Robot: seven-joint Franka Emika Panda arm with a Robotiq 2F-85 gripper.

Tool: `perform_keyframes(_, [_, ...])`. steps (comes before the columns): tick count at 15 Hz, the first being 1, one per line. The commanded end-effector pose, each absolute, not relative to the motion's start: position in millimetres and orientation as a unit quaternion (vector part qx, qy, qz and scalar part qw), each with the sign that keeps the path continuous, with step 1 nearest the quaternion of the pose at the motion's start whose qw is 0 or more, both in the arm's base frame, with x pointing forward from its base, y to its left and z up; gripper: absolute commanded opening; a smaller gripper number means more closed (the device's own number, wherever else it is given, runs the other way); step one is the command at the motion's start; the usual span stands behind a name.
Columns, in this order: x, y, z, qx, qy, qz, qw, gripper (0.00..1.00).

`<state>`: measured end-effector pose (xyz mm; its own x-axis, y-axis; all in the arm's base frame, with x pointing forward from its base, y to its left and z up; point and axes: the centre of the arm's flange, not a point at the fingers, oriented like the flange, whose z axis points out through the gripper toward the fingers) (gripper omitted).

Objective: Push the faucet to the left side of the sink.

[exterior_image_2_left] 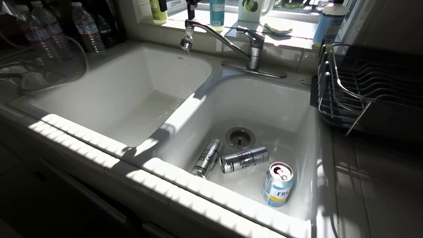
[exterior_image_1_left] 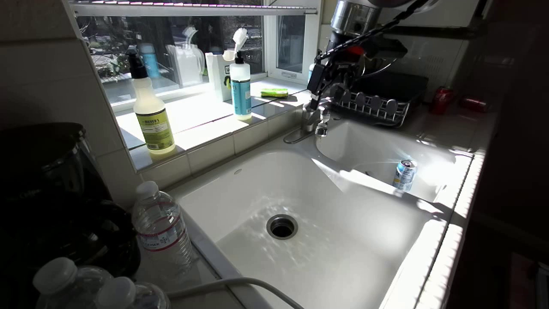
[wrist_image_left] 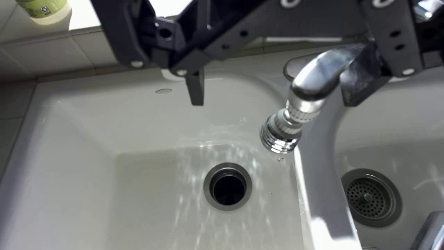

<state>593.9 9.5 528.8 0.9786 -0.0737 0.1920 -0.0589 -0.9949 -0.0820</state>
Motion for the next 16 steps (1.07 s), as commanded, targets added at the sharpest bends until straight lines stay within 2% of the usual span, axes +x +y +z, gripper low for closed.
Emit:
perform_keyframes(1, [548,19,554,-0.993,0.003,-0.117,0.019,1.0])
perform_keyframes(13, [464,21,608,-0.979,0.015,-0.19,-0.069,1.0])
perform_keyframes(16, [448,21,617,-0.978,0.021,-0.198,-0.067,1.0])
